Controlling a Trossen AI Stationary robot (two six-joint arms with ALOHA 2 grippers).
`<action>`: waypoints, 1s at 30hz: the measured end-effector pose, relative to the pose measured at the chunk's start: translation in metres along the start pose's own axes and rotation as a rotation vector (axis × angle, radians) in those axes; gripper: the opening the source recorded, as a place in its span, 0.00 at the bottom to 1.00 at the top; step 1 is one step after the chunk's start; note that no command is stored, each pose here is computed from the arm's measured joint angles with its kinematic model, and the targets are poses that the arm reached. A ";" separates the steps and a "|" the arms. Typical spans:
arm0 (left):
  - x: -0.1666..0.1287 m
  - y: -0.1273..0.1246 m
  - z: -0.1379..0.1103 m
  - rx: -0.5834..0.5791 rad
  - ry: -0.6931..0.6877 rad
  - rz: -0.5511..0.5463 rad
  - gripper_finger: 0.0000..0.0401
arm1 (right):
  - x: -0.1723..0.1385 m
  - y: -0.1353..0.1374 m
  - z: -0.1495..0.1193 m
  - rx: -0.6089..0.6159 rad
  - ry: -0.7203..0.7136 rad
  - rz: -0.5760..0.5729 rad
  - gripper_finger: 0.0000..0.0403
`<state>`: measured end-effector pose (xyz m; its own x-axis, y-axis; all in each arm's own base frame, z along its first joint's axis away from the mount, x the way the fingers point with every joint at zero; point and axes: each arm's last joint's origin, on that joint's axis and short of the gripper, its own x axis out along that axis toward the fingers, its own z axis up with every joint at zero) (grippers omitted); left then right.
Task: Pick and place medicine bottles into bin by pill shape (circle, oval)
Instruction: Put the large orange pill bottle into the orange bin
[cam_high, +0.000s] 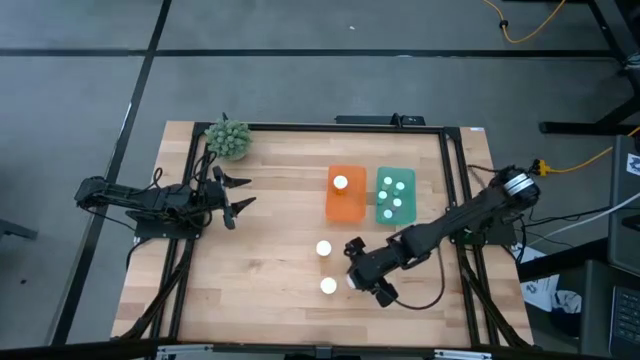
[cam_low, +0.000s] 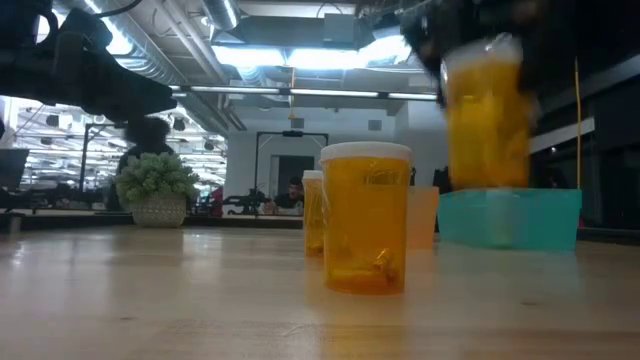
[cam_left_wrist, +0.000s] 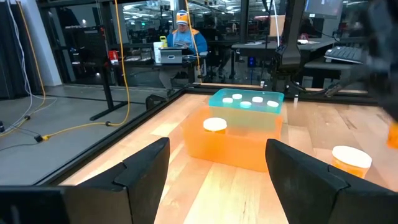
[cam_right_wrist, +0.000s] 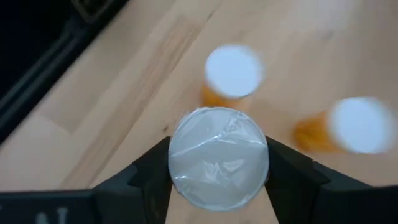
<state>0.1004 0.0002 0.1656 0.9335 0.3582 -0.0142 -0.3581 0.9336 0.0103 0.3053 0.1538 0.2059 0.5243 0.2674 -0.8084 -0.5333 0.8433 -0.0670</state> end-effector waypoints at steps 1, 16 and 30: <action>0.000 0.000 0.000 0.000 0.000 0.000 0.64 | -0.009 -0.001 0.005 0.006 -0.008 -0.025 0.51; 0.000 0.000 0.000 -0.003 0.000 0.000 0.64 | -0.072 -0.102 -0.003 0.325 0.030 -0.530 0.52; 0.000 0.000 0.000 -0.001 0.000 -0.001 0.64 | -0.026 -0.171 -0.044 0.519 0.131 -0.440 0.52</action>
<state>0.1004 0.0001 0.1656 0.9338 0.3574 -0.0142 -0.3573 0.9339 0.0095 0.3534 -0.0177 0.2124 0.5169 -0.1815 -0.8366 0.1141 0.9831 -0.1429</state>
